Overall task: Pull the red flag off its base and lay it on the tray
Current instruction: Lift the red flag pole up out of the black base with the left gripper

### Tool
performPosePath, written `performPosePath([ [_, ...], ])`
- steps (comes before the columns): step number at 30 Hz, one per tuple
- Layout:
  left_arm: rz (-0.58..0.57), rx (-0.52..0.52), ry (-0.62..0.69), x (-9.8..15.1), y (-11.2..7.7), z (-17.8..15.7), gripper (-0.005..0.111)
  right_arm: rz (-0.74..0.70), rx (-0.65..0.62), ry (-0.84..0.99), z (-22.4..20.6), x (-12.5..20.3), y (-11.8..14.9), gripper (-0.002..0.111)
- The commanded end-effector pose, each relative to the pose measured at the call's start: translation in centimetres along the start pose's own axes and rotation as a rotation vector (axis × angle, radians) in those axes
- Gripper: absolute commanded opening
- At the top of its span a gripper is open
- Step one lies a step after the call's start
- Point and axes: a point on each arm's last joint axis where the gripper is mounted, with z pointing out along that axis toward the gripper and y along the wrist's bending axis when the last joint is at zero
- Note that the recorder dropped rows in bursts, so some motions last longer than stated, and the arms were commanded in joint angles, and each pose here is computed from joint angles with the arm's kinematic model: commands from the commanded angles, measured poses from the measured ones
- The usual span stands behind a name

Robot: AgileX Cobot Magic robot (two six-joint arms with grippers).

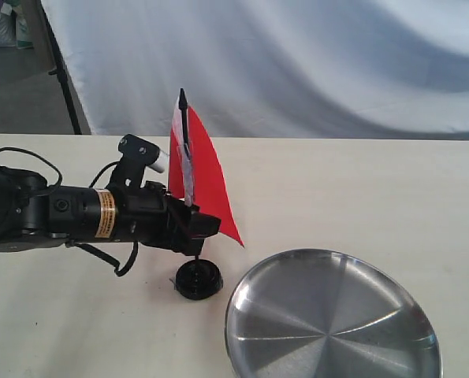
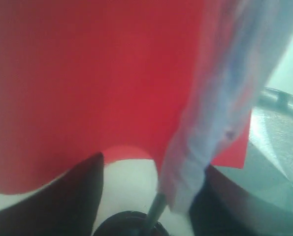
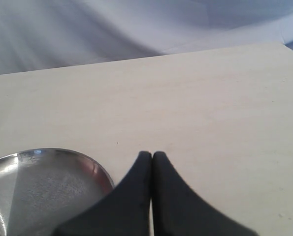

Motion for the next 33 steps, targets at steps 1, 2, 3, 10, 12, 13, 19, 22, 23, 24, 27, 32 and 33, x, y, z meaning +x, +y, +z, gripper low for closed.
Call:
performPosePath([
  [1,-0.016,0.004,0.000,0.1,0.0,0.4,0.040,-0.004,0.002,-0.011,-0.1,-0.1,0.0,0.000],
  [2,-0.015,0.005,0.003,0.2,0.1,0.5,0.033,-0.004,0.002,-0.011,-0.1,-0.1,0.0,0.000],
  [3,-0.015,0.005,0.003,0.2,0.1,0.5,0.025,-0.004,0.002,-0.011,-0.1,-0.1,0.0,0.000],
  [10,0.034,0.006,0.003,0.2,0.0,0.5,0.000,-0.004,0.002,-0.009,-0.1,-0.1,0.0,0.000],
  [12,0.037,0.005,-0.002,0.0,0.0,0.4,0.000,-0.004,0.002,-0.009,-0.1,-0.1,0.0,0.000],
  [13,0.043,0.007,-0.004,-0.1,0.0,0.4,0.000,-0.004,0.002,-0.009,-0.1,-0.1,0.0,0.000],
  [19,0.091,0.004,-0.089,-2.9,-0.6,-0.9,0.000,-0.004,0.002,-0.009,-0.1,-0.1,0.0,0.000],
  [22,0.127,-0.001,-0.155,-5.0,-1.2,-2.2,0.000,-0.004,0.002,-0.009,-0.1,-0.1,0.0,0.000],
  [23,0.131,-0.001,-0.173,-5.6,-1.4,-2.6,0.000,-0.004,0.002,-0.009,-0.1,-0.1,0.0,0.000],
  [24,0.129,-0.002,-0.196,-6.3,-1.6,-3.0,0.000,-0.004,0.002,-0.009,-0.1,-0.1,0.0,0.000],
  [27,0.071,0.028,-0.256,-7.7,-2.3,-4.2,0.000,-0.004,0.002,-0.009,-0.1,-0.1,0.0,0.000],
  [32,-0.072,0.173,-0.299,-8.4,-4.3,-4.2,0.000,-0.004,0.002,-0.009,-0.1,-0.1,0.0,0.000],
  [33,-0.084,0.195,-0.282,-8.2,-5.1,-3.7,0.000,-0.004,0.002,-0.009,-0.1,-0.1,0.0,0.000],
])
